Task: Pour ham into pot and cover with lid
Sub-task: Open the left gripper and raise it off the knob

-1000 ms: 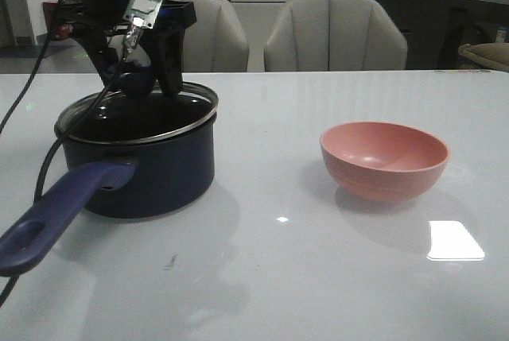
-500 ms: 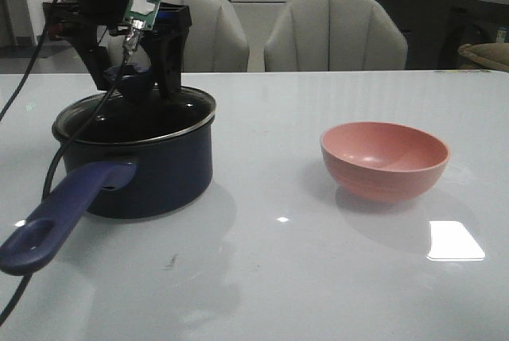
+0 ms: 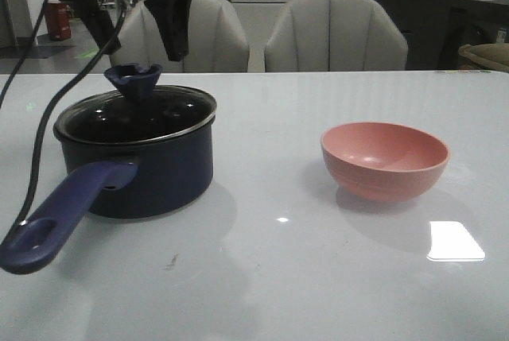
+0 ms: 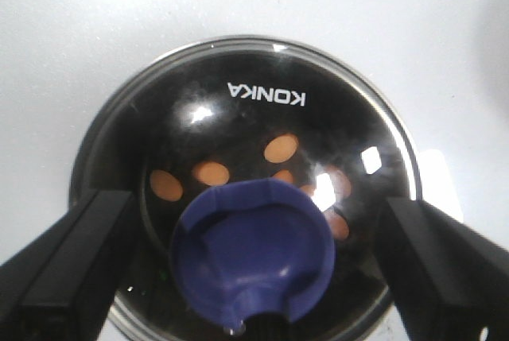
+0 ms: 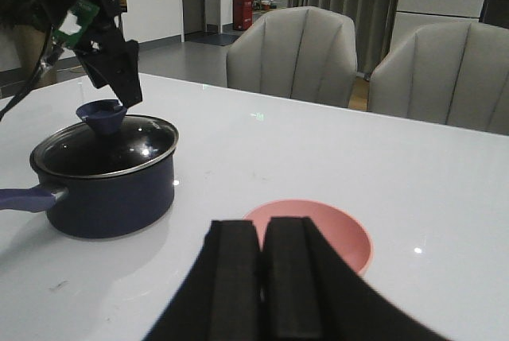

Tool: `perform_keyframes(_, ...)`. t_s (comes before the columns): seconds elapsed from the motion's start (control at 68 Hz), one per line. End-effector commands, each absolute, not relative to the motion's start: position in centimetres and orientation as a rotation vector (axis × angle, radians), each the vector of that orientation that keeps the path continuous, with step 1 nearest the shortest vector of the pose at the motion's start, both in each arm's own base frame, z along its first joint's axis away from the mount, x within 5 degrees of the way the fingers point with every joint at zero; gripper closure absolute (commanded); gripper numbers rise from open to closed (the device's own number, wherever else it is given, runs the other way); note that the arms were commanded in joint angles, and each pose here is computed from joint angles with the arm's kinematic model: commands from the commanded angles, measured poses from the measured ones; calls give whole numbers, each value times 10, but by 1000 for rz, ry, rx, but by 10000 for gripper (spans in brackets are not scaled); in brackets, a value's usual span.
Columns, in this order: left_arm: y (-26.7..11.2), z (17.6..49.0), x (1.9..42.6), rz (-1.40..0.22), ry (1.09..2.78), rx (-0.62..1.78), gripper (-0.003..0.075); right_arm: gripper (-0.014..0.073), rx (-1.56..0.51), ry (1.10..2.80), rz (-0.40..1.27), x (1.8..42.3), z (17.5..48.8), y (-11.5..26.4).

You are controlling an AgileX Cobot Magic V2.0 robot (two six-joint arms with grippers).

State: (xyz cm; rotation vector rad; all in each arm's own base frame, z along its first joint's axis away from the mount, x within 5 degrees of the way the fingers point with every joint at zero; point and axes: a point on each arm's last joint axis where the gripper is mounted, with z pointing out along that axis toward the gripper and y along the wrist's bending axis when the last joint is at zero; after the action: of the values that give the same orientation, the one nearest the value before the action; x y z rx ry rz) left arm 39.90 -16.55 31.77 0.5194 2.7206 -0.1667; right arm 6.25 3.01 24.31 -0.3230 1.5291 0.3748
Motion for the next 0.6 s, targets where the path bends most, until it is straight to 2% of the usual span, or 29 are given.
perform_keyframes(0.0, -156, 374, 371, -196, 2598, 521, 82, 447, -280, 1448, 361, 63, 258, 27)
perform_keyframes(0.279, -130, 413, 307, -199, 2438, 561, 82, 447, -280, 1448, 361, 63, 258, 27)
perform_keyframes(0.588, -94, 407, 221, -208, 2228, 550, 82, 447, -280, 1448, 361, 63, 258, 27)
